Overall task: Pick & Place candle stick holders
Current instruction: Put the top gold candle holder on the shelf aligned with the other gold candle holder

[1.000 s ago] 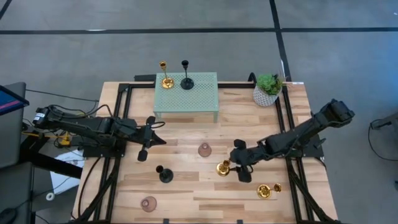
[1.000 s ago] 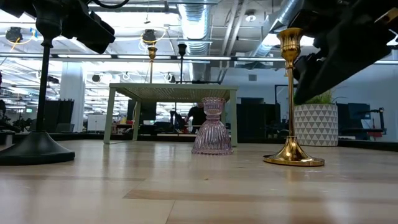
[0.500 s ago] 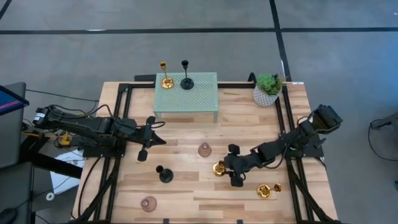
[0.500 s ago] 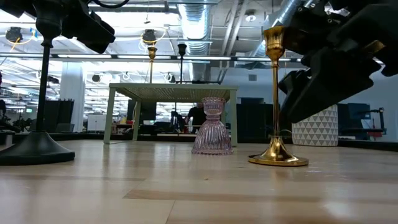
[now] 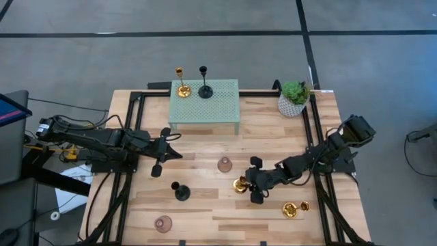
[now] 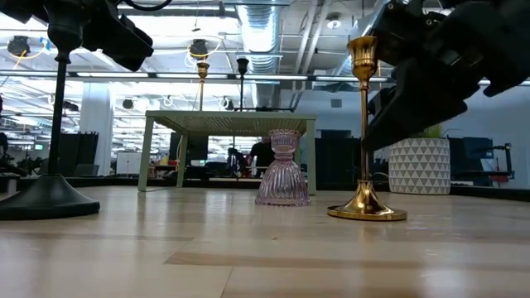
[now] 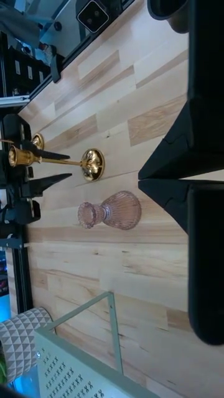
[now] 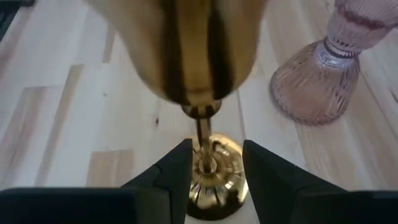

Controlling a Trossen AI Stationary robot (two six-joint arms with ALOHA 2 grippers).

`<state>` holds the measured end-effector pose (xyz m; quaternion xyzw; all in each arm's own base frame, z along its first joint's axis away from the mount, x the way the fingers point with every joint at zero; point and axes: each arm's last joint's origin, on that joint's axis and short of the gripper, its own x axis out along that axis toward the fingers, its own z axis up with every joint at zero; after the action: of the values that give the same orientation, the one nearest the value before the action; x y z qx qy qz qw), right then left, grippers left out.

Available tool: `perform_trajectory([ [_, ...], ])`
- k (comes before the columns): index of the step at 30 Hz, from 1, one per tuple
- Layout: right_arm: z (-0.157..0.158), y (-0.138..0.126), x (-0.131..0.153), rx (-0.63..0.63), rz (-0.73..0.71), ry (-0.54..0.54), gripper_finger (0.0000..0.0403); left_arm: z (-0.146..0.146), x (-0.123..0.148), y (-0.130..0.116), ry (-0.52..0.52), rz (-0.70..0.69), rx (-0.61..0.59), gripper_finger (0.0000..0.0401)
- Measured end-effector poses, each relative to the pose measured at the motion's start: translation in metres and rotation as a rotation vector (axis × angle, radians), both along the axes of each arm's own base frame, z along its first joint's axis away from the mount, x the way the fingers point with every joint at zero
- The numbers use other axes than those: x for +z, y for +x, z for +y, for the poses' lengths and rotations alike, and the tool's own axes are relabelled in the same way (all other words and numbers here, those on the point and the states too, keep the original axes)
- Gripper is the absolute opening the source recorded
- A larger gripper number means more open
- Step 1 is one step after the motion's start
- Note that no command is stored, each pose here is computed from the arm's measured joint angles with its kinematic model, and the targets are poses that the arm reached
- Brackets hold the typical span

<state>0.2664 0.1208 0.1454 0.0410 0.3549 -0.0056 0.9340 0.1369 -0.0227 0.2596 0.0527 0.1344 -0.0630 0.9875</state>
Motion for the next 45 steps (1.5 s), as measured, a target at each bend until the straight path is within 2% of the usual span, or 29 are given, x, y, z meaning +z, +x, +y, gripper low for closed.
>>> perform_trajectory([
  [8,0.004,0.002,0.004,0.011,-0.045,0.024,0.0138,0.0,0.0,0.0,0.0,0.0,0.0,0.0008],
  [17,0.004,0.002,0.007,0.01,-0.064,0.033,0.0116,0.0,0.0,0.0,0.0,0.0,0.0,0.0006],
  [25,0.004,0.003,0.008,0.012,-0.082,0.031,0.0082,0.0,0.0,0.0,0.0,0.0,0.0,0.0005],
  [32,0.003,0.004,0.01,0.006,-0.11,-0.016,0.0031,0.0,0.0,0.0,0.0,0.0,0.0,0.0007],
  [35,0.002,0.003,0.016,0.004,-0.124,-0.02,0.0009,0.0,0.0,0.0,0.0,0.0,0.0,0.0005],
  [45,-0.012,-0.007,0.058,-0.021,-0.204,0.005,0.0005,0.0,0.0,0.0,-0.003,0.0,0.001,0.0007],
])
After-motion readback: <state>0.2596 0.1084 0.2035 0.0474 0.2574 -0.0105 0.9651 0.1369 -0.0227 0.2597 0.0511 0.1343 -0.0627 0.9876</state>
